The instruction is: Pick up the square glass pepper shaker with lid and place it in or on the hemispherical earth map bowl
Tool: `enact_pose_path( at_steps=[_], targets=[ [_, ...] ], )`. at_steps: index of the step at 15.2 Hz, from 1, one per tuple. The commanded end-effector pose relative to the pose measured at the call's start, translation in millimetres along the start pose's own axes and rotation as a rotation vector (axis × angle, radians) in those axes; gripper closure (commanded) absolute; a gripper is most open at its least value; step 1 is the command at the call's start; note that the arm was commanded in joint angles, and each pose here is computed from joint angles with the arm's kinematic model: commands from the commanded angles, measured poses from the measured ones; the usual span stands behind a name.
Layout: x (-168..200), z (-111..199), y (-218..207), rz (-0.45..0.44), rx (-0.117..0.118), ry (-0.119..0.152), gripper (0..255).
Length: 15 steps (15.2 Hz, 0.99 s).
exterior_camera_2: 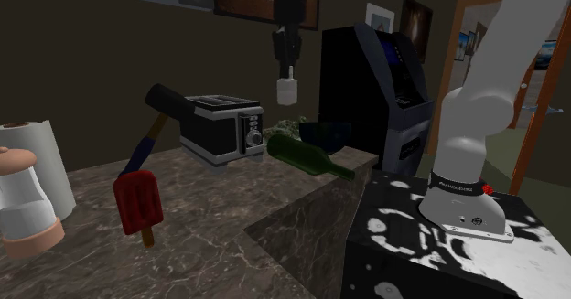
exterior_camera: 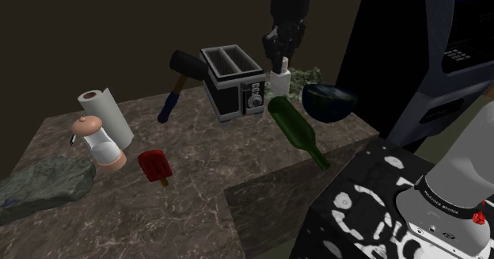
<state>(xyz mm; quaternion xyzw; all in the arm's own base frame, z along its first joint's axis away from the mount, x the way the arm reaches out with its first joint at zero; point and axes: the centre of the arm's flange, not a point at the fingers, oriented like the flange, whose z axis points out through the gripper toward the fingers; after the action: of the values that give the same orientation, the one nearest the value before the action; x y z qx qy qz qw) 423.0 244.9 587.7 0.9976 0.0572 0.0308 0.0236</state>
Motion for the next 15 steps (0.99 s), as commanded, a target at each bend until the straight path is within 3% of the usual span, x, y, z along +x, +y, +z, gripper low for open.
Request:
enact_pose_path(
  at_steps=[1, 15],
  targets=[
    [-3, -3, 27, -0.002, 0.001, 0.0, 255],
    [-31, -16, 209, -0.002, 0.001, 0.0, 255]
  ],
)
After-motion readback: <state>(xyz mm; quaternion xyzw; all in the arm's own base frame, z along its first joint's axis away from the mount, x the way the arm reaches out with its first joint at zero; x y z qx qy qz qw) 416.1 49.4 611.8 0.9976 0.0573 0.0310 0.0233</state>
